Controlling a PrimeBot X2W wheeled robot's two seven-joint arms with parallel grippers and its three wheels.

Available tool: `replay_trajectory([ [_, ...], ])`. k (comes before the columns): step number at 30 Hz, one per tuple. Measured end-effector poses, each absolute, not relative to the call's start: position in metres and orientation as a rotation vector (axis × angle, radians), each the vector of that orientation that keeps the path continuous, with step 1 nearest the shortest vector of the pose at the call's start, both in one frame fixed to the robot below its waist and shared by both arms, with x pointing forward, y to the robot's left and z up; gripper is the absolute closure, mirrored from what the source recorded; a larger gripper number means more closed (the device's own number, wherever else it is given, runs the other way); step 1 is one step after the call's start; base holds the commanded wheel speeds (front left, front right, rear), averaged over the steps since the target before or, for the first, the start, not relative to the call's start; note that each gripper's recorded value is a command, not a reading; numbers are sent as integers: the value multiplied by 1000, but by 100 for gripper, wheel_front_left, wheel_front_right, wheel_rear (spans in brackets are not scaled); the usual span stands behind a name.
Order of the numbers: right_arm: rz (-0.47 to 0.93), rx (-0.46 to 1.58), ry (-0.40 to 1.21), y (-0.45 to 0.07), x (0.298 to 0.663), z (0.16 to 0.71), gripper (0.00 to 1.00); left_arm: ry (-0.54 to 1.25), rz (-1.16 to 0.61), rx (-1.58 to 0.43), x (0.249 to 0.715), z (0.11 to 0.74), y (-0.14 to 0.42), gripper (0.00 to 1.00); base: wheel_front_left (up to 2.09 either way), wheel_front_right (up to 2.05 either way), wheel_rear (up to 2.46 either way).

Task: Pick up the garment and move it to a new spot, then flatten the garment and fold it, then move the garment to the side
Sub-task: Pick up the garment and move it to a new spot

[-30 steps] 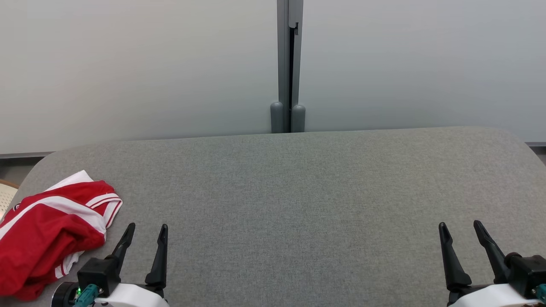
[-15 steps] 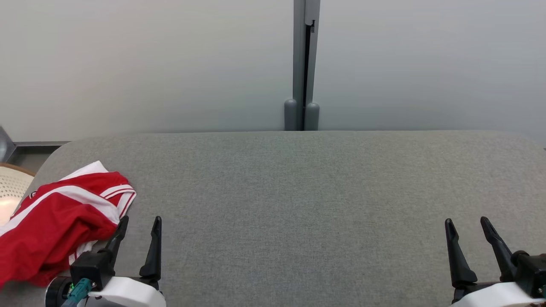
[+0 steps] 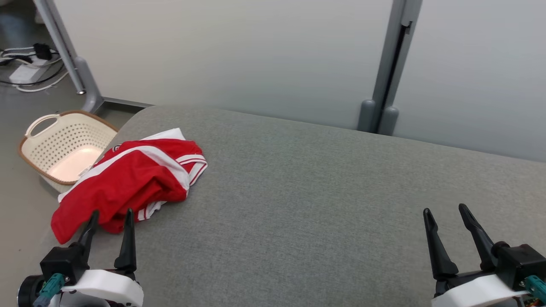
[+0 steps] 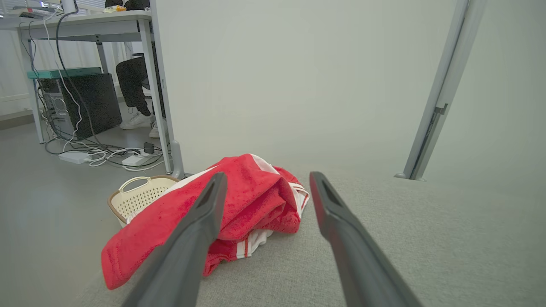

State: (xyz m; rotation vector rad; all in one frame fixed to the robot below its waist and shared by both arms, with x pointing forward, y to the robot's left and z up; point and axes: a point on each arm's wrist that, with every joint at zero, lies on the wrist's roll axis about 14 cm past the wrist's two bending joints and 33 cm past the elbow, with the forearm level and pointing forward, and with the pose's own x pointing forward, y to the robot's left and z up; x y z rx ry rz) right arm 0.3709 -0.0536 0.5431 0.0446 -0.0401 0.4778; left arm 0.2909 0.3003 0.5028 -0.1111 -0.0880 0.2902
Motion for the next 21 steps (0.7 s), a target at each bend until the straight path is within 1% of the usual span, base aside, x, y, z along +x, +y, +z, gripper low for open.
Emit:
replay_trajectory([
  [5, 584, 42, -42, -17, 374, 544, 0, -83, 383, -104, 265, 500, 327, 0, 0, 0, 0],
  [8, 624, 46, -37, -3, 375, 543, 0, -83, 423, -106, 253, 499, 337, 0, 0, 0, 0],
  [13, 654, 51, -24, 8, 378, 539, 0, -80, 459, -106, 242, 497, 345, 0, 0, 0, 0],
  [21, 659, 49, -27, 9, 381, 538, 0, -80, 465, -114, 243, 497, 344, 0, 0, 0, 0],
])
